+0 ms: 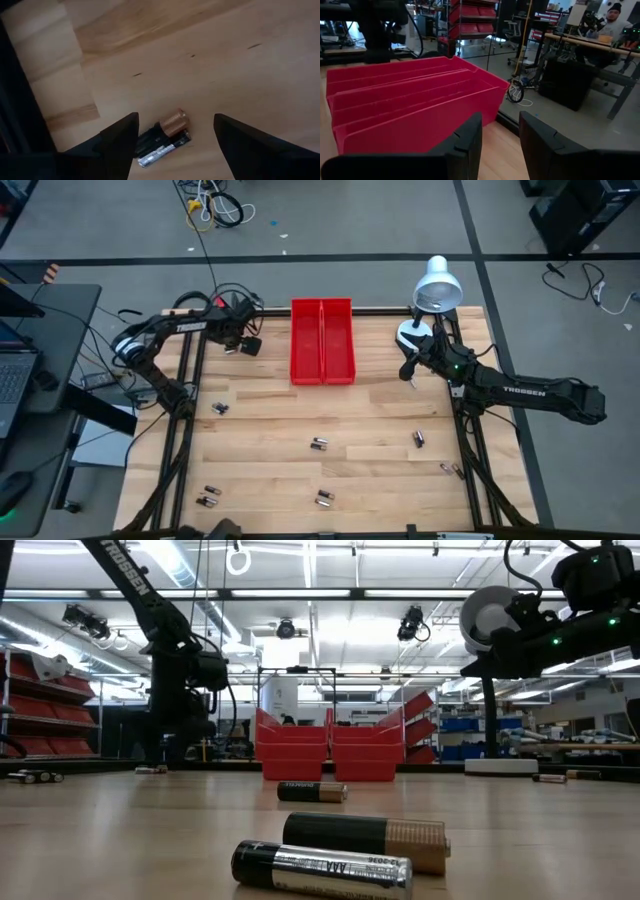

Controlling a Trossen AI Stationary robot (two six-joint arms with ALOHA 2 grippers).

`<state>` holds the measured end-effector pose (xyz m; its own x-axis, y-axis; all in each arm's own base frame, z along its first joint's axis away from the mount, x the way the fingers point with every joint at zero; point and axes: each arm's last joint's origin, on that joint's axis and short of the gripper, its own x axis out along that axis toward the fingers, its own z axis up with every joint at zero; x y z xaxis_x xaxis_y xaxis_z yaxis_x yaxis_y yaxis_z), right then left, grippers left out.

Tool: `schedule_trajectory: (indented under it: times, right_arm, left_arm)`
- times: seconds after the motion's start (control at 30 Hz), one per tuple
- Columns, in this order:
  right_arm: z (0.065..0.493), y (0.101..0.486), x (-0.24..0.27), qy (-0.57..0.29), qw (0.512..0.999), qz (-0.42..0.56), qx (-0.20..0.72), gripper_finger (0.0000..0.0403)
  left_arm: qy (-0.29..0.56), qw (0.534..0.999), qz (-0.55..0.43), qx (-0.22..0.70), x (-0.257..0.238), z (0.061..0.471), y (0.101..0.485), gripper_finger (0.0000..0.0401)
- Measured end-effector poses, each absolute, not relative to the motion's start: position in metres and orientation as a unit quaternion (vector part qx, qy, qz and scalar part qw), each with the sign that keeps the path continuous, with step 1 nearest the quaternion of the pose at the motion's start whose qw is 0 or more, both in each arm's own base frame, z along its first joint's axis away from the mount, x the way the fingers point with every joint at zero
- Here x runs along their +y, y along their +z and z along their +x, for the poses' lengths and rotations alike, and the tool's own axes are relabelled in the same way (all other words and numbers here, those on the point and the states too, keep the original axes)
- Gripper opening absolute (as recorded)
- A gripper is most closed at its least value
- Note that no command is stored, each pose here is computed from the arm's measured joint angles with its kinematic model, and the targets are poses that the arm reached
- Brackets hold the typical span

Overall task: Sort batteries
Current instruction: Put the black battery into the left red bin

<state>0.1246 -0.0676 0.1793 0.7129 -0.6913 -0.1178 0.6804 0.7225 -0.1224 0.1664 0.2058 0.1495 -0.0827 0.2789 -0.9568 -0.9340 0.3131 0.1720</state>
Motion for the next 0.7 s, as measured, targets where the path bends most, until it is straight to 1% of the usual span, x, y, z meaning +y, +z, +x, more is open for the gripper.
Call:
schedule_trajectory:
  times: [0.3,0.7]
  right_arm:
    - [0.1246,0.1791,-0.0676,-0.371,0.925,-0.035,0.078,0.0117]
    - [0.1246,0.1788,-0.0675,-0.371,0.925,-0.035,0.08,0.0117]
  left_arm:
    - [0.48,0.614,-0.27,0.565,0.2087,0.1666,0.146,0.0273]
    - [0.488,0.582,-0.289,0.583,0.2036,0.1611,0.1454,0.0269]
